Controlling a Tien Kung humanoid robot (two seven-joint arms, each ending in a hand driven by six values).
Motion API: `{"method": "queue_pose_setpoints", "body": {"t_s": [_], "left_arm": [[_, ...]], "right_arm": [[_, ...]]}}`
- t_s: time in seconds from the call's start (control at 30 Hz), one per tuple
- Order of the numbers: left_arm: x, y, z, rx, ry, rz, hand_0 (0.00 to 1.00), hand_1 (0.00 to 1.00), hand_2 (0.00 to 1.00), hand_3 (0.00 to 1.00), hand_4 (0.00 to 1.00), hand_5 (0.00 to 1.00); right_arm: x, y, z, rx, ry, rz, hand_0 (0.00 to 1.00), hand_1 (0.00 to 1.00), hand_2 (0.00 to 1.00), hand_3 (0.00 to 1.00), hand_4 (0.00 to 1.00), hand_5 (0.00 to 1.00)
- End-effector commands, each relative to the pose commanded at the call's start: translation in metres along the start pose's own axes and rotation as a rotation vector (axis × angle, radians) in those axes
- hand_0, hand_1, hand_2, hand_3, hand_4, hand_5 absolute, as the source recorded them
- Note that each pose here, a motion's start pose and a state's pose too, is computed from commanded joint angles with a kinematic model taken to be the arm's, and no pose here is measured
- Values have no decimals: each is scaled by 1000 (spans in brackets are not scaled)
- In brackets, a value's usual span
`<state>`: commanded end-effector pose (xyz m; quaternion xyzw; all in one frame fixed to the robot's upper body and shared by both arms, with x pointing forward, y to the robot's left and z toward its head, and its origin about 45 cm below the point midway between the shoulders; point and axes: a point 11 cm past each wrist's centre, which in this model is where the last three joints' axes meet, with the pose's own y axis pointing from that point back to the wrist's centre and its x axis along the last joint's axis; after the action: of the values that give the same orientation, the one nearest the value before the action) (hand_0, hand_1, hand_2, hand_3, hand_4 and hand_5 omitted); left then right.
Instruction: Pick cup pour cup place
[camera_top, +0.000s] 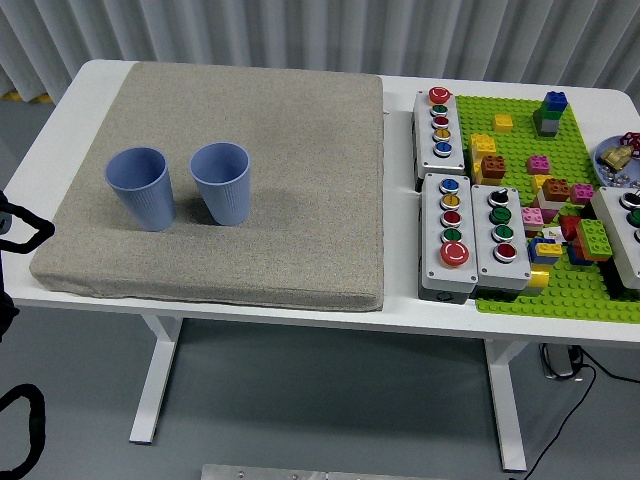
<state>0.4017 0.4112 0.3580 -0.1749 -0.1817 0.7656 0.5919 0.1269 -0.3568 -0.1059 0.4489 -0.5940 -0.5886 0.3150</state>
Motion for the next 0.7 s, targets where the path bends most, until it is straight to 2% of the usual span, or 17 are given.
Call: {"method": "queue_pose_setpoints", "body": {"t_s": [0.7], "left_arm": [[2,2,0,3,-12,2,868,886,998,998,912,998]], "right_arm": [[0,0,1,6,-15,-1,746,698,748,603,120,251]]}}
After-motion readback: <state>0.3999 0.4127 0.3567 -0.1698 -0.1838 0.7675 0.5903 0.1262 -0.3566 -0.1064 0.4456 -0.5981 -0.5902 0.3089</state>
